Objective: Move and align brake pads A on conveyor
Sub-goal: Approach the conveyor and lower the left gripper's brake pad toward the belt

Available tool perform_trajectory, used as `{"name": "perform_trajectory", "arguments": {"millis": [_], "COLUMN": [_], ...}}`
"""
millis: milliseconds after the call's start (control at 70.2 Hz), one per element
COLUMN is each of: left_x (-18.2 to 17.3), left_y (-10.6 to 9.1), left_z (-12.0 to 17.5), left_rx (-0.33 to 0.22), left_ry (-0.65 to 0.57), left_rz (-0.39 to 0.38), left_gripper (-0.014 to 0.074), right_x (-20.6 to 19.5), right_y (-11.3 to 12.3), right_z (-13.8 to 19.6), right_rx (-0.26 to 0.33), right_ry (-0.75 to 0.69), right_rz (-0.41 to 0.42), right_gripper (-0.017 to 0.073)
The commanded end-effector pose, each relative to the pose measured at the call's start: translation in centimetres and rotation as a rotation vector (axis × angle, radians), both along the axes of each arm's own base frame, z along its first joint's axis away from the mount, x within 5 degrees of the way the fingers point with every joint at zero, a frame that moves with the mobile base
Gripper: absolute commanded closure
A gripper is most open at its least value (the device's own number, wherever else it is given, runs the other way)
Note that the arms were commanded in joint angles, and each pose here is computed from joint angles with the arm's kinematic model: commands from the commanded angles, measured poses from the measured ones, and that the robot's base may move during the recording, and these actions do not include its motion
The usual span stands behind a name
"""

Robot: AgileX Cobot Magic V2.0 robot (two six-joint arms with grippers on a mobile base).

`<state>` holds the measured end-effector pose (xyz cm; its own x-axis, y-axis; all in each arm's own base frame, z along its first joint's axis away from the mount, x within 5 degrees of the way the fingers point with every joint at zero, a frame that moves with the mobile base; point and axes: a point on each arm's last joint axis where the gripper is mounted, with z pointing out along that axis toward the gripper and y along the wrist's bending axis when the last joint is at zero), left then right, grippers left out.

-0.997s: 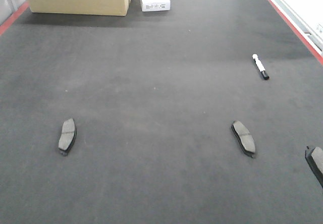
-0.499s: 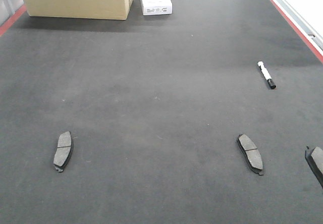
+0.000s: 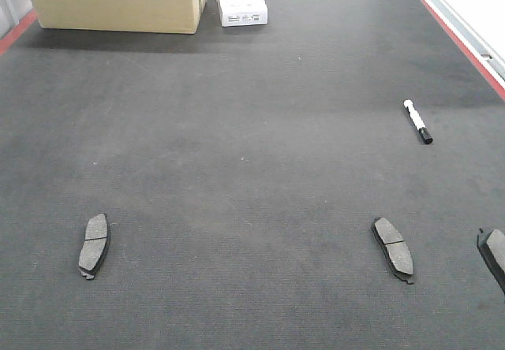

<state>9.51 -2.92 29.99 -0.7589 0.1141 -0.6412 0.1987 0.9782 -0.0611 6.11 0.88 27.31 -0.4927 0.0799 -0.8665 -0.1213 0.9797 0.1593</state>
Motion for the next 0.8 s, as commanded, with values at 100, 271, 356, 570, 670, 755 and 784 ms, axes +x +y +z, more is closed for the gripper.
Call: {"name": "perform_trajectory", "arguments": {"millis": [100, 271, 356, 570, 670, 755, 784], "left_x": [0.49, 0.49, 0.49, 0.49, 0.49, 0.49, 0.49], "left_y": [-0.25, -0.25, -0.25, -0.25, -0.25, -0.25, -0.25], "left_z": [1.24, 1.24, 1.24, 1.24, 1.24, 1.24, 1.24], "left_rx": [-0.035, -0.035, -0.035, -0.035, -0.035, -0.035, -0.035], "left_ry": [-0.082, -0.082, -0.082, -0.082, -0.082, -0.082, -0.082], "left_rz": [-0.002, -0.002, -0.002, -0.002, -0.002, -0.002, -0.002], "left_gripper": [0.06, 0.06, 0.06, 0.06, 0.06, 0.06, 0.06], "right_x": [0.33, 0.33, 0.33, 0.33, 0.33, 0.33, 0.33], "right_y": [0.16, 0.16, 0.16, 0.16, 0.16, 0.16, 0.16], "right_z": [1.61, 1.61, 1.61, 1.61, 1.61, 1.61, 1.61], "right_rx": [0.009, 0.009, 0.009, 0.009, 0.009, 0.009, 0.009], "right_ry": [-0.112, -0.112, -0.112, -0.112, -0.112, -0.112, -0.112], "right_rz": [0.018, 0.018, 0.018, 0.018, 0.018, 0.018, 0.018], "right_gripper": [0.052, 0.052, 0.052, 0.052, 0.052, 0.052, 0.052]}}
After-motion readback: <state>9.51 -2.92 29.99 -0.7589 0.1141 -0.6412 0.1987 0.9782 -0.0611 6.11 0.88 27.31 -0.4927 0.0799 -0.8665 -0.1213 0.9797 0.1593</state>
